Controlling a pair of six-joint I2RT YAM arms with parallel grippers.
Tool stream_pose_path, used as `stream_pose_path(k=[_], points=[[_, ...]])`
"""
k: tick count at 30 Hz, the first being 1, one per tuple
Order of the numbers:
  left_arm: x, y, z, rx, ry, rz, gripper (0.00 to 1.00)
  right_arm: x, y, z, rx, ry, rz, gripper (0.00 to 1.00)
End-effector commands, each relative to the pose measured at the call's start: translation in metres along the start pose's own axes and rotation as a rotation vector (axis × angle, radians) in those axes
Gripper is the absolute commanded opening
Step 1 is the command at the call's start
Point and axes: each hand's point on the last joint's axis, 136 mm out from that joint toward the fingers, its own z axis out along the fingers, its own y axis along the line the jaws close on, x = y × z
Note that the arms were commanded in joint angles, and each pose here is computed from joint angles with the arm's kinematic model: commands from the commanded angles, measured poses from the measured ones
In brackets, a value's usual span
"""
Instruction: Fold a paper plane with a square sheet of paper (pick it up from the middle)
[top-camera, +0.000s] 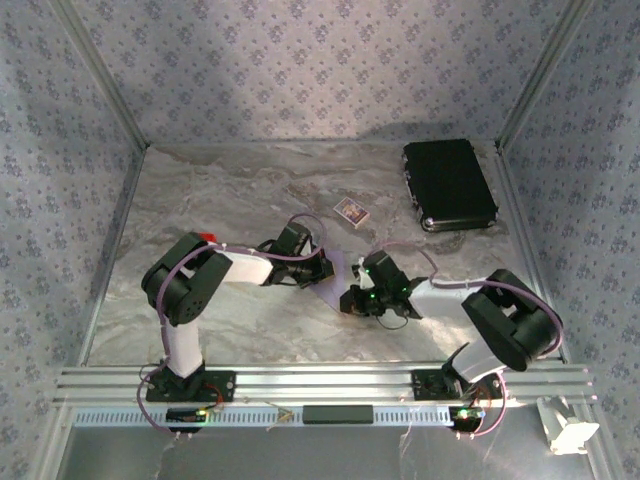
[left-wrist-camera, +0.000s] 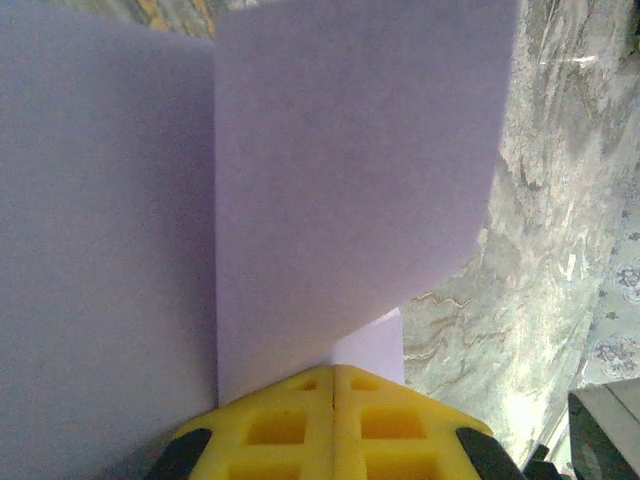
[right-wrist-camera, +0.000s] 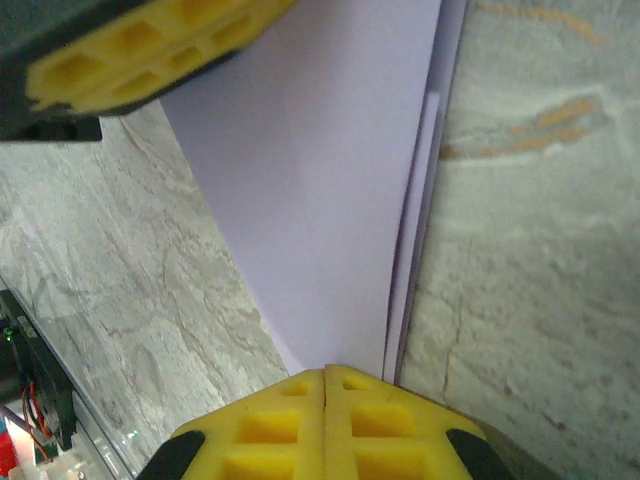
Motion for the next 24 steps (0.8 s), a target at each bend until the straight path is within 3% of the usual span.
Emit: stream_pose_path(k=[1, 13, 24], points=[[0.007, 0.046, 0.0, -0.142, 0.001, -0.054, 0.0, 0.047, -0.032, -0.003, 0.113, 0.142, 0.061, 0.06], [0.008, 0.045, 0.0, -0.14, 0.004, -0.055, 0.0, 0.063, -0.045, -0.012, 0.15, 0.149, 0.084, 0.05], [0.01, 0.039, 0.001, -0.128, 0.006, -0.043, 0.0, 0.009, 0.014, -0.043, 0.027, -0.017, -0.008, 0.05]])
